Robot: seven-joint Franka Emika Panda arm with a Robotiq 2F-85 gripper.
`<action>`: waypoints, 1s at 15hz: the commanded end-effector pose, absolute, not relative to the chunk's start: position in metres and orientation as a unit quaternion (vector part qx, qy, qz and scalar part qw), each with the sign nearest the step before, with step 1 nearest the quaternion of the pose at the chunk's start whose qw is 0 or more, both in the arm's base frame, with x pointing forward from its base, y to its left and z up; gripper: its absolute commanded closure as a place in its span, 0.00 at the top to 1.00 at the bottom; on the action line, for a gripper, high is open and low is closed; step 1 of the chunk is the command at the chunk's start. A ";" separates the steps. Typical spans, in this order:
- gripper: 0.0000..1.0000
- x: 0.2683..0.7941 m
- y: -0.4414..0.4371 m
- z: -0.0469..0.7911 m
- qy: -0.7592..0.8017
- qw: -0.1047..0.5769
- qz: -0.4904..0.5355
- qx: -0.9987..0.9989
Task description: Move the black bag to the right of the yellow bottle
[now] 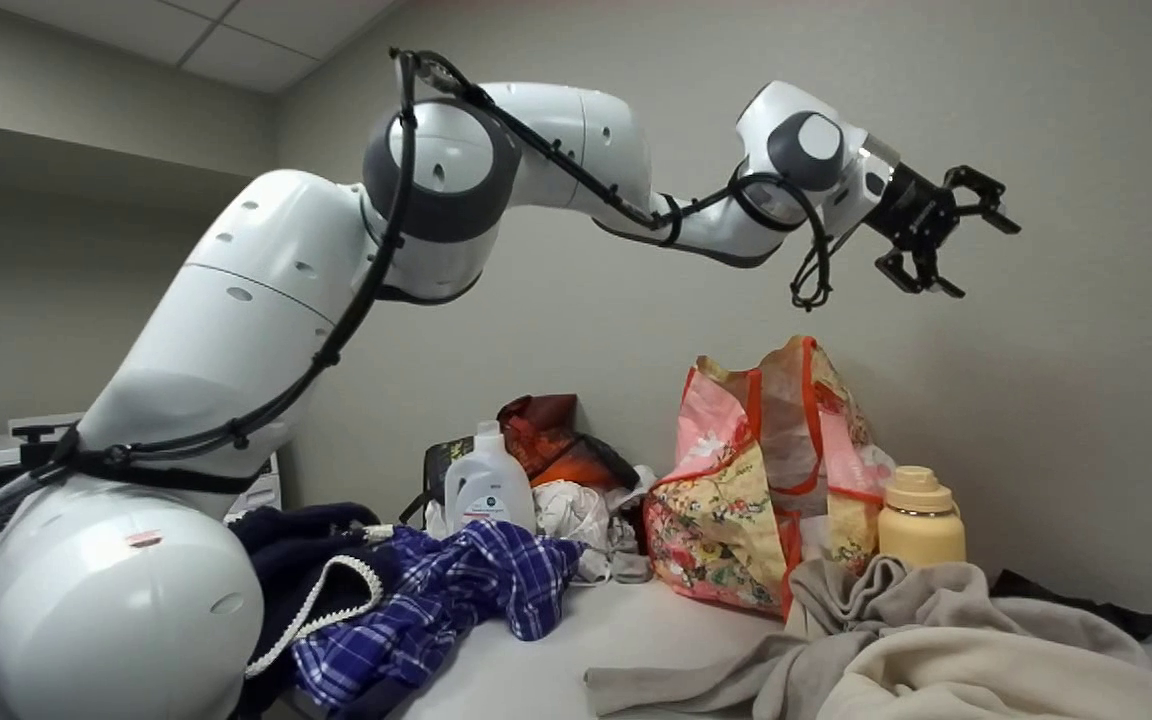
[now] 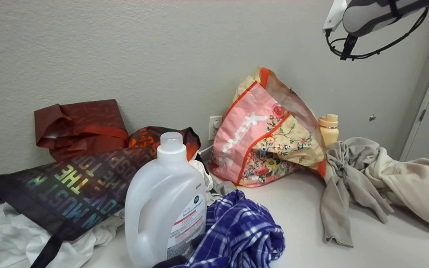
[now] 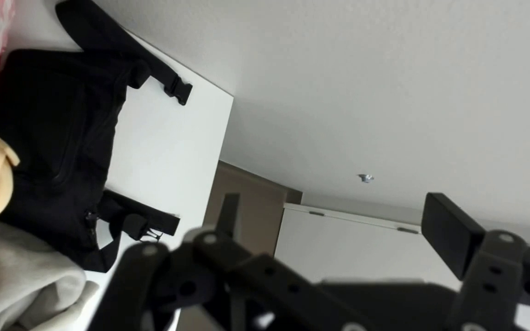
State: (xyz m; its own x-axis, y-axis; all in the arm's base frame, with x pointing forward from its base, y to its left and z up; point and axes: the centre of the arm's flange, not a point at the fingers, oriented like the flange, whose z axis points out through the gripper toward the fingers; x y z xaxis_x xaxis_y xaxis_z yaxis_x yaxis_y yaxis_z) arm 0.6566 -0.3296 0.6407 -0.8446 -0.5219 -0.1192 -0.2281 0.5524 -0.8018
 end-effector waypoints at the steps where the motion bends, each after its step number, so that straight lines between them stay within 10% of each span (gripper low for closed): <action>1: 1.00 0.602 -0.308 0.695 0.845 0.211 -0.404 -0.279; 15: 1.00 0.455 -0.250 0.706 0.737 0.244 -0.237 -0.584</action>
